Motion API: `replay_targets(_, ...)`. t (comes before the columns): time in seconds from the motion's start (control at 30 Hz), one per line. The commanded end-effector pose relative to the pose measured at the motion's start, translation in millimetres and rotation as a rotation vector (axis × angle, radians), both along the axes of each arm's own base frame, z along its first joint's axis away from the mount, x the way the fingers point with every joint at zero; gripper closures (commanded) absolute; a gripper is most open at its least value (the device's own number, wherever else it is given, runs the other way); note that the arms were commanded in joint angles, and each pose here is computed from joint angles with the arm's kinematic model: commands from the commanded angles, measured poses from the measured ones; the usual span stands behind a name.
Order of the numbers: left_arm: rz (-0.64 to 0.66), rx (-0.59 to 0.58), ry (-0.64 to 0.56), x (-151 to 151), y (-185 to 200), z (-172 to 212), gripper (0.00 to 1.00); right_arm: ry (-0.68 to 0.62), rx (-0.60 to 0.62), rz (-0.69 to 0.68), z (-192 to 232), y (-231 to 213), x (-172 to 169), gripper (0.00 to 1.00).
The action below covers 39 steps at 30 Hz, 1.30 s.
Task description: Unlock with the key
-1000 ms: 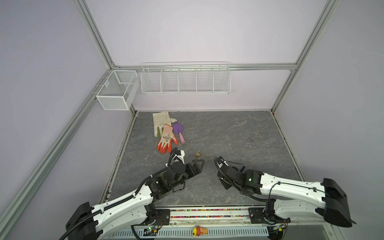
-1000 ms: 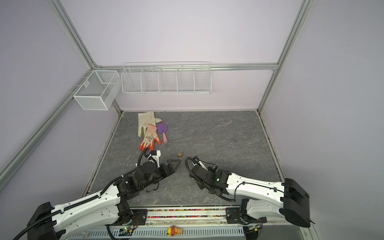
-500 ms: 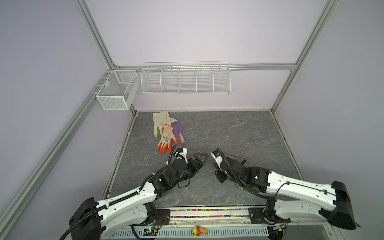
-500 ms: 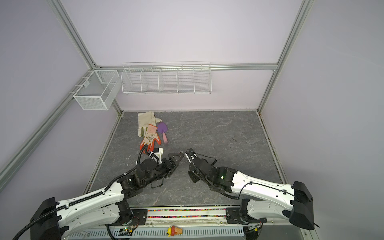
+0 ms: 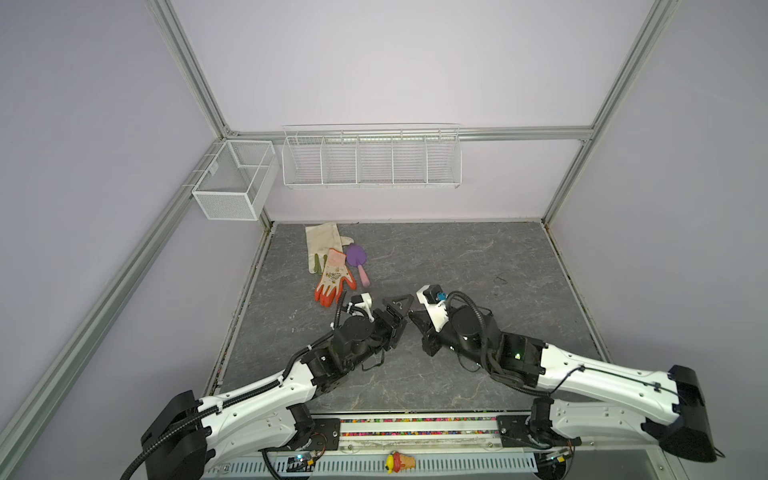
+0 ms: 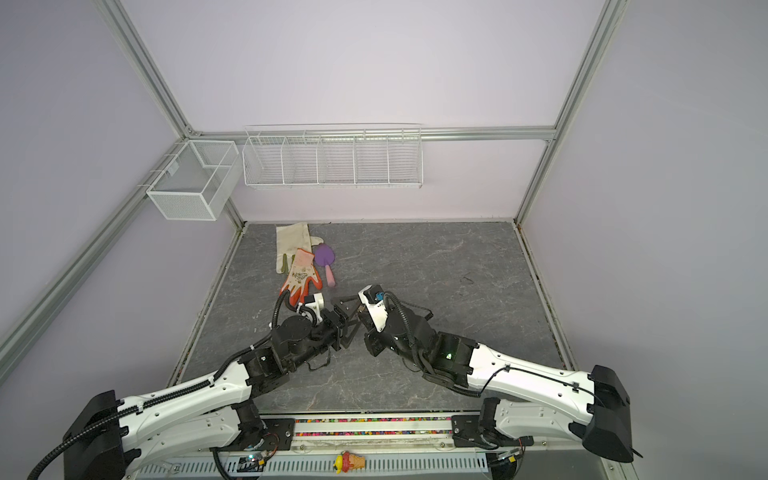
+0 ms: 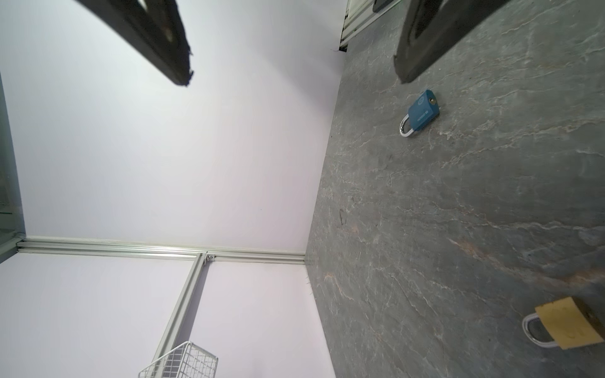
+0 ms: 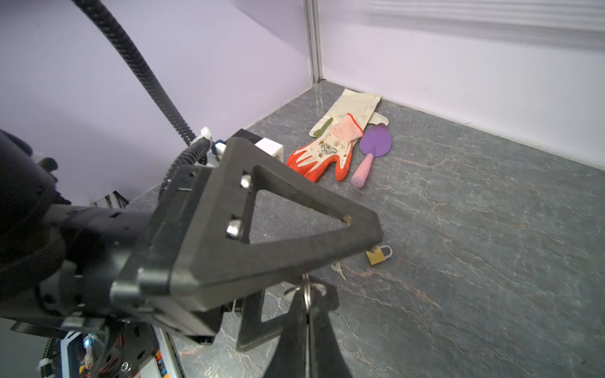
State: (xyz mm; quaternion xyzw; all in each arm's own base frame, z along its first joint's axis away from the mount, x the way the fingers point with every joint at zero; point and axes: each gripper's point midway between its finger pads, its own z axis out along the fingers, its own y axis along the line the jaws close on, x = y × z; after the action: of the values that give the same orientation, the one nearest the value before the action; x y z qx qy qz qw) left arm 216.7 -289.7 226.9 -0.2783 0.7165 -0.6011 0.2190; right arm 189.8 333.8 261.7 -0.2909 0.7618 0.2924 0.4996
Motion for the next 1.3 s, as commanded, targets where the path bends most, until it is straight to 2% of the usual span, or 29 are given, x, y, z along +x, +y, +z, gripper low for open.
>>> replay_targets(0.0,0.050,-0.117,-0.017,7.5,0.5,33.1,0.05,-0.028,0.036,0.054,4.0,13.9,-3.8,0.94)
replay_targets(0.2,0.069,-0.170,-0.033,9.5,3.2,45.4,0.09,-0.031,0.045,0.051,0.4,16.9,-2.1,0.94)
replay_targets(0.4,0.073,-0.175,-0.037,10.3,2.9,47.9,0.13,-0.026,0.049,0.055,-3.3,17.7,-3.0,0.94)
replay_targets(0.6,0.104,-0.183,-0.036,12.3,9.4,45.4,0.21,-0.014,0.045,0.054,-6.8,13.0,-5.2,0.94)
replay_targets(0.87,0.136,-0.159,-0.027,12.4,18.9,38.1,0.39,-0.037,0.055,0.043,-1.0,3.0,-6.7,0.94)
replay_targets(1.27,0.141,-0.133,-0.008,12.3,20.1,29.9,0.60,-0.049,0.054,0.050,2.4,0.1,-8.6,0.94)
